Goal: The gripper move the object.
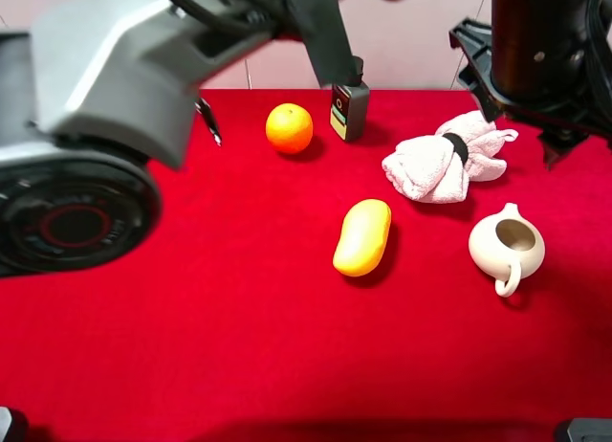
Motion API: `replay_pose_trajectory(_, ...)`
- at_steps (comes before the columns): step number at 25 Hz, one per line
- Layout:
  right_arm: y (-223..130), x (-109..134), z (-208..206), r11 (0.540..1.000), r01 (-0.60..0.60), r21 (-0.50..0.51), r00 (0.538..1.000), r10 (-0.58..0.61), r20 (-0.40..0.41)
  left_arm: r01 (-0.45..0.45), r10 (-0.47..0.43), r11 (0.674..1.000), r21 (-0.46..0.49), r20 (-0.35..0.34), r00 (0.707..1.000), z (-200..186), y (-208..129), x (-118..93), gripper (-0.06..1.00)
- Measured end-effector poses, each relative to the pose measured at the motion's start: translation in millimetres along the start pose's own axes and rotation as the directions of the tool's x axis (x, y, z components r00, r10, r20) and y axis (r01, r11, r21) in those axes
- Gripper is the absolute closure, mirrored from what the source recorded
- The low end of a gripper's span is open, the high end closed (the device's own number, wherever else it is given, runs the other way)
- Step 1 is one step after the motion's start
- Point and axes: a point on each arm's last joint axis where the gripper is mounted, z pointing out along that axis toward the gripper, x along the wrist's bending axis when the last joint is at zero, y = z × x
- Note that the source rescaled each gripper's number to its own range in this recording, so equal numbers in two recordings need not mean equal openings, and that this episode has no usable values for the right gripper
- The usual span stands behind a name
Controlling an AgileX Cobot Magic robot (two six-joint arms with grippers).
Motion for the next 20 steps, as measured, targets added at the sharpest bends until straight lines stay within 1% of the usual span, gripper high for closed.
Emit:
replay_pose_trajectory(7, 0, 0, 0, 1.0, -0.001, 0.0, 1.0, 0.001, 0.0, -0.005, 0.006, 0.999, 0.035, -0.041, 0.999, -24, -9, 4, 0.29)
replay_pose_trajectory(13, 0, 0, 0, 1.0, -0.001, 0.0, 1.0, 0.001, 0.0, -0.001, 0.004, 0.998, 0.063, -0.046, 0.999, -57, -24, 5, 0.29)
replay_pose_trajectory(16, 0, 0, 0, 1.0, -0.001, 0.0, 1.0, 0.001, 0.0, 0.007, -0.004, 0.998, 0.064, -0.046, 0.999, -67, -28, 5, 0.29)
replay_pose_trajectory(20, 0, 0, 0, 1.0, -0.001, 0.0, 1.0, 0.001, 0.0, 0.033, -0.03, 0.998, 0.054, -0.048, 0.998, -91, -36, 5, 0.29)
